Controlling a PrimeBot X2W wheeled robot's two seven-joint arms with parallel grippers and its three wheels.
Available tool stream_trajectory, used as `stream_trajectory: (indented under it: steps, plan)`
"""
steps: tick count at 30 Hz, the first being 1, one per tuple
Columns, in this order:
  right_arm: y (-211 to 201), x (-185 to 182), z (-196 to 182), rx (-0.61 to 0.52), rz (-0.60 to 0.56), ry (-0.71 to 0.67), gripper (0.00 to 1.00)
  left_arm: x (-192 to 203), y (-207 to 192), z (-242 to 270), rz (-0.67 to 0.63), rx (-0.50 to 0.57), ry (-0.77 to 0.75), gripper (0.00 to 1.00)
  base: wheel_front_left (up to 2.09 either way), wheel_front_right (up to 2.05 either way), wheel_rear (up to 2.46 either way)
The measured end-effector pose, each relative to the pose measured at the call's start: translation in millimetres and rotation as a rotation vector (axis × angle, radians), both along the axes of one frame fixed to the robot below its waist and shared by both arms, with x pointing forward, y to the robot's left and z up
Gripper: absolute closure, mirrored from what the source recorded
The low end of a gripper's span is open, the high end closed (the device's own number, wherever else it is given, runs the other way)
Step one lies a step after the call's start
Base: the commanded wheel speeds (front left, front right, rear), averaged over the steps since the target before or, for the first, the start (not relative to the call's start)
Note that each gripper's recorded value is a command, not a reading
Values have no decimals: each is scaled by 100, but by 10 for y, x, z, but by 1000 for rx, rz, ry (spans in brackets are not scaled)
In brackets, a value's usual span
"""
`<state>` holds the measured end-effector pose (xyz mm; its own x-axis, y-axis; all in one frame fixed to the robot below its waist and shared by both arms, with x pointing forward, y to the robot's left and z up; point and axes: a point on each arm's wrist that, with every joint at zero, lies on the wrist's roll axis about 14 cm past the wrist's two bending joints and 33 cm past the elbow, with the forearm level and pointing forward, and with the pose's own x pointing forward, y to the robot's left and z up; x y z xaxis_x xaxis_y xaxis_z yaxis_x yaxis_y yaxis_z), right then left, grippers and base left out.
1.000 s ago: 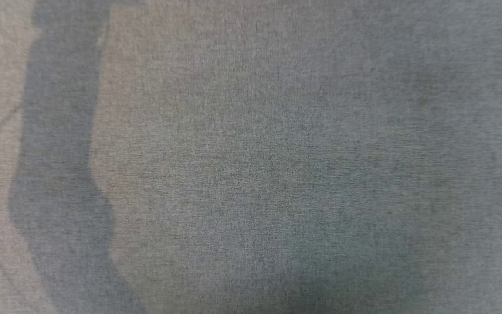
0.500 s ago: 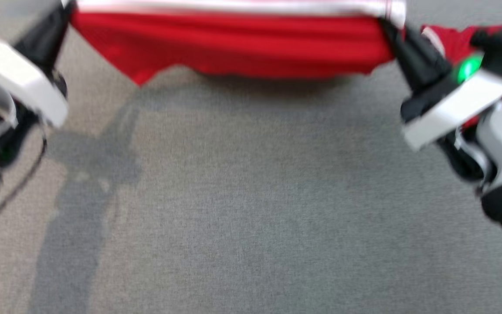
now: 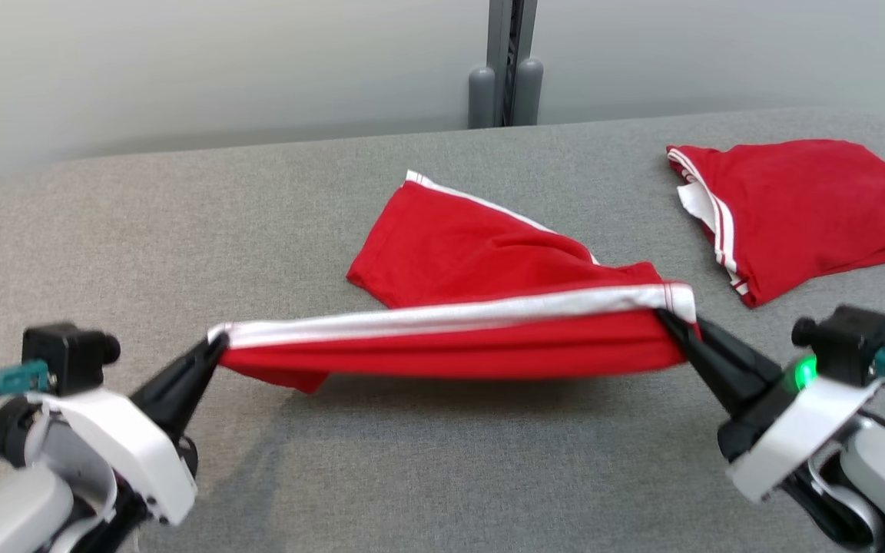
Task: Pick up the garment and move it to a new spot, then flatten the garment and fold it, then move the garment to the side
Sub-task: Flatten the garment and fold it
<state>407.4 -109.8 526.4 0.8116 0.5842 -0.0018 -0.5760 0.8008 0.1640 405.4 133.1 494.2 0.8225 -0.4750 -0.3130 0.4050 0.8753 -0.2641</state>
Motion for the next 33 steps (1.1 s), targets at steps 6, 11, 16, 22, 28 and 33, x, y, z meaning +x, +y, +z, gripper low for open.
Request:
stream_trajectory:
  steps: [6, 11, 16, 22, 28, 33]
  plan:
    - [-38, -338, -127, 6, 27, 59, 100, -406, -76, -16, 14, -47, 62, 100, 0, 0, 0]
    - [-82, -635, -263, 45, 23, 133, 100, -633, -97, 23, 41, -97, 84, 100, 0, 0, 0]
    - [-171, -711, -236, 83, -11, 141, 100, -636, -72, 113, 54, -109, 62, 100, 0, 0, 0]
    - [-209, -638, -196, 124, -56, 128, 100, -472, -155, 168, 14, -101, 32, 100, 0, 0, 0]
    - [-230, -493, -237, 205, -133, 143, 100, 7, -286, 212, -24, -108, -17, 100, 0, 0, 0]
    - [-318, -299, -260, 260, -214, 142, 100, 408, -453, 181, -79, -90, -48, 100, 0, 0, 0]
